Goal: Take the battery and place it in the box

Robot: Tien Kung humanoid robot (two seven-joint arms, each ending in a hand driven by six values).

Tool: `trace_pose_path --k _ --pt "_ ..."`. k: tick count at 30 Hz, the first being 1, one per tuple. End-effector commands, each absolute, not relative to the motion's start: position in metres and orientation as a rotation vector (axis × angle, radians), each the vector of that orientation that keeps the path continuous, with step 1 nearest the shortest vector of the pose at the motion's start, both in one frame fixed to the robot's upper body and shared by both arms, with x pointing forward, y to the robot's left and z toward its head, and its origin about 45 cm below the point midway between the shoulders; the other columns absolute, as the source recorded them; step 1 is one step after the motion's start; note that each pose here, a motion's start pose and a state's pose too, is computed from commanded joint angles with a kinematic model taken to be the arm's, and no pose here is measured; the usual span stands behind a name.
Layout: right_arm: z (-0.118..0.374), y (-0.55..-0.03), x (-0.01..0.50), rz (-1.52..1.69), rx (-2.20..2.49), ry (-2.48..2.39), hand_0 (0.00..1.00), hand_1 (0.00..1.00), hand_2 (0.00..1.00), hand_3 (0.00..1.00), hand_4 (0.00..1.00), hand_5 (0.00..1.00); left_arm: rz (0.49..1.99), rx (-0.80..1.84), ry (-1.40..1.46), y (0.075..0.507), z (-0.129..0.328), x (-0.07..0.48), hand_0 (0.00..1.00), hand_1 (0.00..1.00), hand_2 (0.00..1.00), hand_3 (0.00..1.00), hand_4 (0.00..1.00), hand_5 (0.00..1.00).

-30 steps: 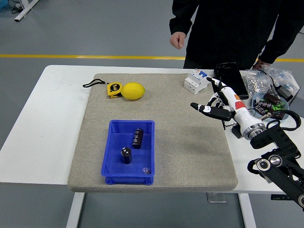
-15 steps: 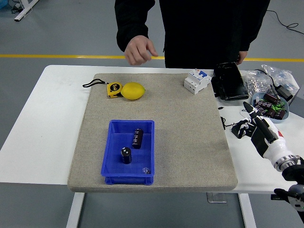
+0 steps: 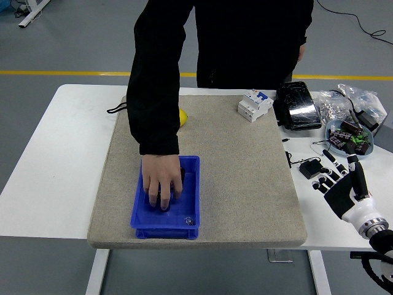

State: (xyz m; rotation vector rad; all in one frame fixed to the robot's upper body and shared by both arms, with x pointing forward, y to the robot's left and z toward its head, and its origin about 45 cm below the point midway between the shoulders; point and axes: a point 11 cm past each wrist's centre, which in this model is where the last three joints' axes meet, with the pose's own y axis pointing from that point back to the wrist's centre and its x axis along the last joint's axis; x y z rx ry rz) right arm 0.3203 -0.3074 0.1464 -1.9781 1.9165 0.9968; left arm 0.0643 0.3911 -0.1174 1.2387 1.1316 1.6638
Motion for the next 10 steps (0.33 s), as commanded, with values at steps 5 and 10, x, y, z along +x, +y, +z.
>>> trace_pose_path --k 5,10 --pt "0.145 -0.302 0.322 1.009 -1.978 1.909 0.146 0.148 0.258 0.914 0.998 0.730 1.664 1.236 1.133 0.391 -0.117 0.065 0.755 0.704 0.730 0.626 0.694 0.625" --pt "0.143 -0.296 0.322 1.023 -1.990 1.898 0.147 0.148 0.259 0.912 0.998 0.736 1.665 1.234 1.136 0.390 -0.118 0.064 0.755 0.702 0.729 0.625 0.694 0.625"
